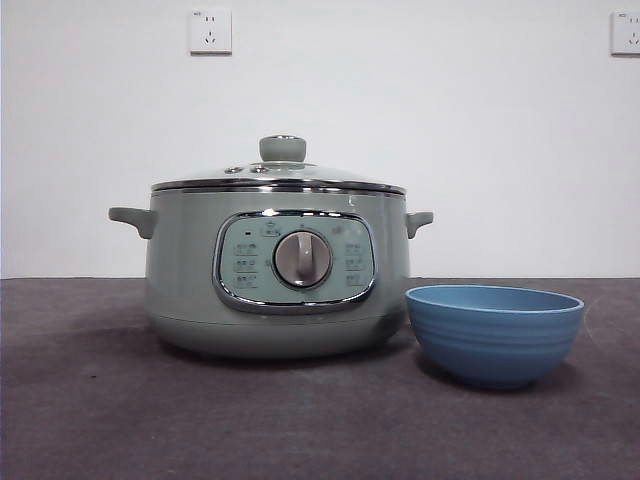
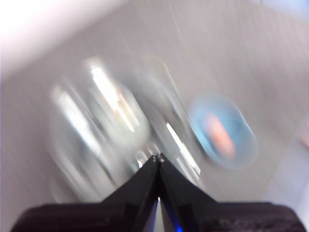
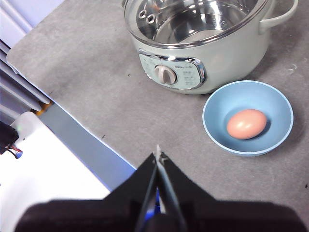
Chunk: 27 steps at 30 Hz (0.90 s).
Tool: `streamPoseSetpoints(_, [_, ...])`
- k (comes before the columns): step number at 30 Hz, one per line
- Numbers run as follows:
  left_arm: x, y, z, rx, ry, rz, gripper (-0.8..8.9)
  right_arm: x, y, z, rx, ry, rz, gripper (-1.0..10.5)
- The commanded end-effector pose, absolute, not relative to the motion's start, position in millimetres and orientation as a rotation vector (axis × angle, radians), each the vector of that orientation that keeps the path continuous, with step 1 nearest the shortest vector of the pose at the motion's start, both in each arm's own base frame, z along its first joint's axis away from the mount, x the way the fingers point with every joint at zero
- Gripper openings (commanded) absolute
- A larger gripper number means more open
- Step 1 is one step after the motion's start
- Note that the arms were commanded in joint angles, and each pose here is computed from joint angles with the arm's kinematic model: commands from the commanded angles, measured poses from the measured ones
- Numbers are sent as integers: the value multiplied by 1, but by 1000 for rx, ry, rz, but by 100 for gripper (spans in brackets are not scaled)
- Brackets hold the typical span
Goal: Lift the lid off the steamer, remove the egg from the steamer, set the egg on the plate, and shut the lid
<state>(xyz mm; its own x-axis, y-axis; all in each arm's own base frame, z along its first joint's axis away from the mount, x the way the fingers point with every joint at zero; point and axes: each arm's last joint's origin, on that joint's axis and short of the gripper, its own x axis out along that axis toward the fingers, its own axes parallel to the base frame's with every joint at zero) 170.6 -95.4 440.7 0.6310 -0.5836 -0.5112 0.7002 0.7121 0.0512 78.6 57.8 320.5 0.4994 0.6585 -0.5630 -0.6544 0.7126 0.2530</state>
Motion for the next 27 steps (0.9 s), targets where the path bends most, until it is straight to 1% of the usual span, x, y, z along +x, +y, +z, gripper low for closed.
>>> streamPoseSetpoints(1, [172,-81,457,324,192,-738,-3,79,58,321,12,679,792,1])
streamPoseSetpoints(4, [170,-62,460,305,6,-701,-3,79,58,321,12,679,792,1])
streamPoseSetpoints(5, [168,-56,457,303,-24,-685,-3,79,58,321,12,679,792,1])
streamPoseSetpoints(7, [162,-43,445,299,-54,-614,-3,79,58,321,12,679,792,1])
streamPoseSetpoints(10, [149,-28,414,305,-72,-525,-3,79,58,321,12,679,792,1])
streamPoseSetpoints(12, [140,-21,388,308,-68,-471,-3,79,58,321,12,679,792,1])
streamPoseSetpoints(16, [124,-9,330,301,-7,-331,-3,79,58,321,12,679,792,1])
streamPoseSetpoints(22, [108,-2,258,200,97,-180,-3,79,58,321,12,679,792,1])
streamPoseSetpoints(24, [105,-1,240,183,113,-151,-3,79,58,321,12,679,792,1])
streamPoseSetpoints(27, [102,0,215,156,122,-144,-3,79,58,321,12,679,792,1])
